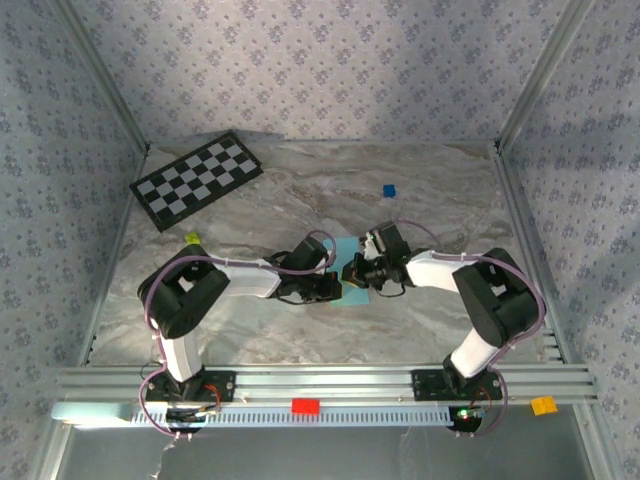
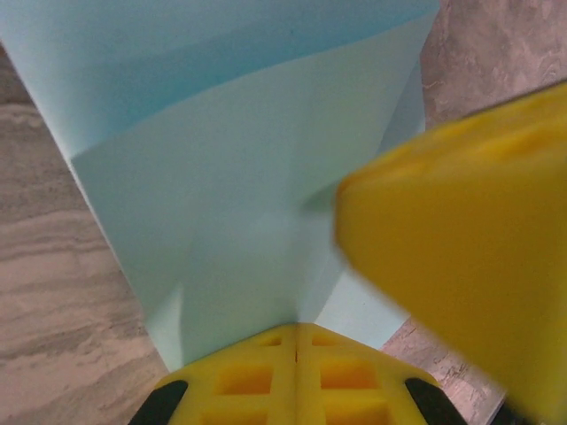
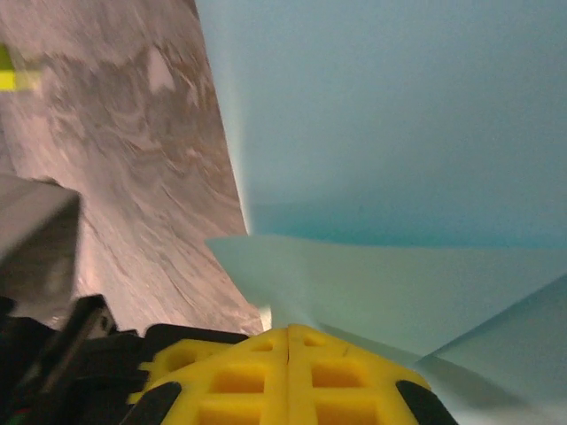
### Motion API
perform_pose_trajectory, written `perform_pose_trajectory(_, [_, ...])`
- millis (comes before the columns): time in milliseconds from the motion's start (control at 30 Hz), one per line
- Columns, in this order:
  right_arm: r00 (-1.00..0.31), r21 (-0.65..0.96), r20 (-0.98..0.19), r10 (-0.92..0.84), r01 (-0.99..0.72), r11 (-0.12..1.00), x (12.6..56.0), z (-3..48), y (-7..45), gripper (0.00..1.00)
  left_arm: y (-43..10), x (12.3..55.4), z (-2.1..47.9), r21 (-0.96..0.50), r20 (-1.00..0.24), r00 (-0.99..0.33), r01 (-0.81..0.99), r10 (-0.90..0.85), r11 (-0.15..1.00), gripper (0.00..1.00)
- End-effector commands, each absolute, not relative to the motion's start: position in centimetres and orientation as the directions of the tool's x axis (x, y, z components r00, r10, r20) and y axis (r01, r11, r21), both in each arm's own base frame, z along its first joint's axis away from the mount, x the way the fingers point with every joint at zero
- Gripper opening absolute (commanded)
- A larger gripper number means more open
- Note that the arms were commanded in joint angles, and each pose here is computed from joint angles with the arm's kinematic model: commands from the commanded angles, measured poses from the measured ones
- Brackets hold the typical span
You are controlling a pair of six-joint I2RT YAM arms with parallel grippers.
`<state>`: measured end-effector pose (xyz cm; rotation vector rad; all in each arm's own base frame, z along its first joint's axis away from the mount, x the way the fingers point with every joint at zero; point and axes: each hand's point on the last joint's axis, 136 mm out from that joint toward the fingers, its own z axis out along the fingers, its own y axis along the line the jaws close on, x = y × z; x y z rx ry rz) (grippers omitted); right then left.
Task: Fold a paper plane with a square sheet of paper (pick it up from the middle)
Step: Fold the triangle a second time at the center of the table.
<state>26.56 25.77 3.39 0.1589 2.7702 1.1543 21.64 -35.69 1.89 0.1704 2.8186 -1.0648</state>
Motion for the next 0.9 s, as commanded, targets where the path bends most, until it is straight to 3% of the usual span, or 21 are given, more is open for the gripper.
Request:
perform_pose_trajectory(0, [-0.989,0.667,-0.032,0.143,0.086,0.74,25.2,0.7,24.8,0.04,-32.4,19.3,-1.6,-0.521,-0.065,-0.994,0.109,0.088,0.847,0.0])
perform_pose_trajectory(133, [-0.978,0.667,0.003,0.207,0.156,0.729,25.5,-0.8,23.2,0.04,-32.1,19.2,-1.9,-0.51,-0.064,-0.995,0.104,0.082,0.854,0.0])
perform_pose_trajectory(867, [-0.929,0.757,-0.069,0.363,0.189,0.626,32.8,2.4,19.8,0.06,-31.4,18.8,-2.5,-0.496,-0.05,-0.996,0.088,0.073,0.864,0.0])
